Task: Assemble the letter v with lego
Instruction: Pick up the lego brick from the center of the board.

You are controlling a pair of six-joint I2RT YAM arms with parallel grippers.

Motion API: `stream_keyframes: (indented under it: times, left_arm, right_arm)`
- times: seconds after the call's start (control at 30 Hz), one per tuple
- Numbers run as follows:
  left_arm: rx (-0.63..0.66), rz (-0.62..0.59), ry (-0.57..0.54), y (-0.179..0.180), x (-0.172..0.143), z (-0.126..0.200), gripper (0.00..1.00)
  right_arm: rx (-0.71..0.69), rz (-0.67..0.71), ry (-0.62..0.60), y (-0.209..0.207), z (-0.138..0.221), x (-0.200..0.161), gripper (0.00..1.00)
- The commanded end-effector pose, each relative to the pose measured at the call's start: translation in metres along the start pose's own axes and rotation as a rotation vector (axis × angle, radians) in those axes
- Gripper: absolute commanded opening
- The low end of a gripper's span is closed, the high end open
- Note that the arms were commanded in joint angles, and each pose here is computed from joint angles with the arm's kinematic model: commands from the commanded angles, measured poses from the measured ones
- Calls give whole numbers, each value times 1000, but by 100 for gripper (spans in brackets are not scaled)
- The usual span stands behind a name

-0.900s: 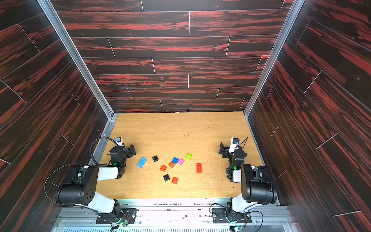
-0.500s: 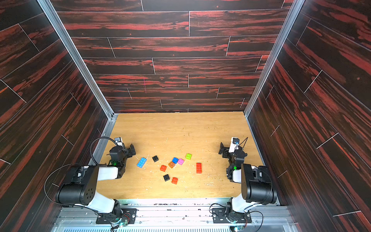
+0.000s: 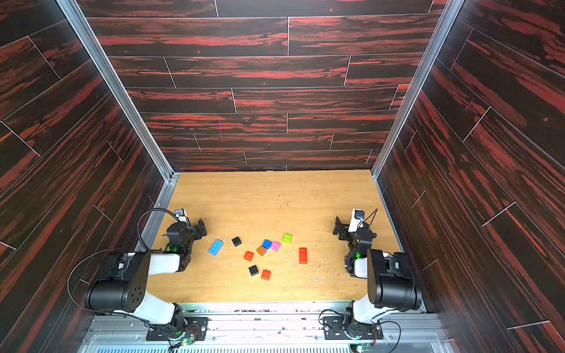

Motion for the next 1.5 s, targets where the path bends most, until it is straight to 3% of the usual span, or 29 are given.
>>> stream_keyframes:
  times: [0.0, 0.17, 0.27, 0.43, 0.53, 0.6, 0.73, 0.9, 1.0, 1.1, 1.33, 1.47]
  left_arm:
    - [6, 3, -17, 2, 8, -2, 100]
    - [-2, 1, -25, 2, 11, -2, 100]
    - [-3, -2, -7, 2, 15, -3, 100]
    - [-62, -51, 113, -3, 35, -8, 100]
    - [-151, -68, 162, -12, 45, -6, 100]
    - [-184, -61, 177, -17, 51, -2, 100]
    - [-157, -66, 199, -21, 67, 12, 100]
    - [-188, -125, 359, -34, 77, 26, 98]
    - [-283, -184, 446, -47, 70, 36, 98]
    - [-338, -217, 473, -61, 67, 47, 98]
    - [-461, -279, 617, -74, 37, 68, 93]
    - [-424, -286, 690, -73, 20, 66, 92]
  right_arm:
    - [6, -7, -5, 0, -3, 3, 98]
    - [-12, 4, -9, 1, -2, 3, 98]
    - [-103, -21, -32, -5, -3, 9, 98]
    - [-163, -19, 143, 6, -31, 45, 98]
    - [-43, -106, 177, 34, -40, 64, 98]
    - [13, -87, 216, 60, -44, 69, 98]
    - [156, -69, 318, 110, -45, 68, 98]
    - [456, 5, 580, 196, -40, 37, 98]
    - [572, 97, 685, 239, -27, 14, 98]
    - [635, 174, 724, 270, -8, -2, 98]
    - [745, 204, 753, 306, 22, -10, 98]
    - [734, 232, 761, 313, 29, -9, 98]
Point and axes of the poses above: each gripper's point midway between its finger pads, its own z axis back along the fingers, its own y axis along the line the jaws close on, x = y × z, the point moved 6 cm from there along z, back along the fingers, and after that the axes turned 10 degrees about -z, right-handed, at the moved point
